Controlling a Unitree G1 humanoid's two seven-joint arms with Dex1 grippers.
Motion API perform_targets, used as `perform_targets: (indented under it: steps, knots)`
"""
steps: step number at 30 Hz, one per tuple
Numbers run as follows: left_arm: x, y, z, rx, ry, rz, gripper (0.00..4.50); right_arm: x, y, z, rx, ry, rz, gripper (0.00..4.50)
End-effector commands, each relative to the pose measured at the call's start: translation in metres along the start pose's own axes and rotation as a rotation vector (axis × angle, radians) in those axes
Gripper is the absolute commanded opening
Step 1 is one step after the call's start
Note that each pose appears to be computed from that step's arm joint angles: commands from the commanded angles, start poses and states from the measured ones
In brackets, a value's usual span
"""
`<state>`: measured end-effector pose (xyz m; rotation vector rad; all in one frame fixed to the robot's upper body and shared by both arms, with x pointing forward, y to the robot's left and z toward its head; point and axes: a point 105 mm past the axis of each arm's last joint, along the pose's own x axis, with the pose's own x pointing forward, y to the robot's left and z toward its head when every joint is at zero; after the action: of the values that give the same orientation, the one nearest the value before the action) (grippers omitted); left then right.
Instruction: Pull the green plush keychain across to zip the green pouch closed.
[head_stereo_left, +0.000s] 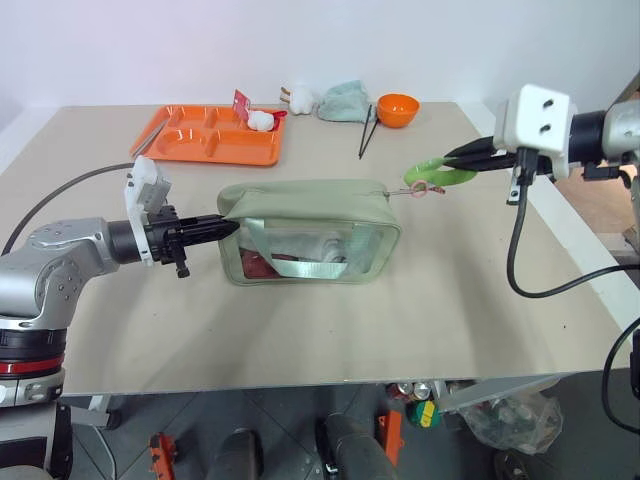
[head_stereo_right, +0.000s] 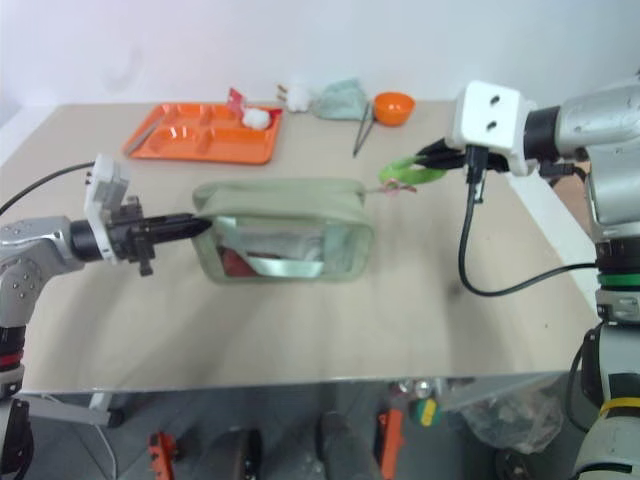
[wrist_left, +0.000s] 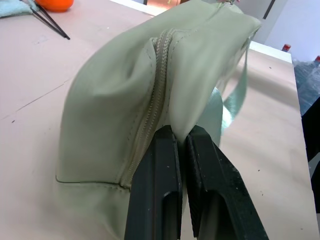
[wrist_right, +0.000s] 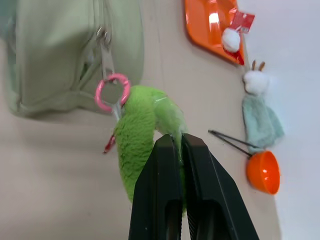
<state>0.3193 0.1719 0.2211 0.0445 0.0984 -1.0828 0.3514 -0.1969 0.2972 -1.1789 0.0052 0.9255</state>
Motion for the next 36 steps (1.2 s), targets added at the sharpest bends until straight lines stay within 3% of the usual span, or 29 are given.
perform_targets:
  steps: [1,6,12,22,27,31,36]
  knots:
    - [-0.002,0.0,0.008,0.031,-0.01,0.004,0.0,-0.003,-0.004,0.002,-0.044,0.016,-0.087,0.01]
    - [-0.002,0.001,0.012,0.035,-0.011,0.002,0.0,0.019,0.005,-0.022,-0.068,0.103,-0.155,0.01]
    - [-0.003,-0.001,0.011,0.03,-0.002,-0.003,0.0,0.066,0.046,-0.061,-0.167,0.21,-0.159,0.01]
    - [-0.003,-0.002,0.011,0.025,-0.003,-0.008,0.0,0.125,0.111,-0.067,-0.158,0.146,-0.123,0.01]
    - [-0.002,0.0,0.013,0.024,-0.009,-0.004,0.0,0.129,0.099,-0.057,-0.11,0.108,-0.163,0.01]
    - [-0.004,0.007,0.014,0.007,-0.029,0.04,0.0,0.108,0.058,-0.051,0.107,0.038,-0.279,0.01]
    - [-0.008,0.014,0.025,-0.015,-0.1,0.082,1.69,0.063,0.016,-0.026,0.521,-0.199,-0.296,1.63]
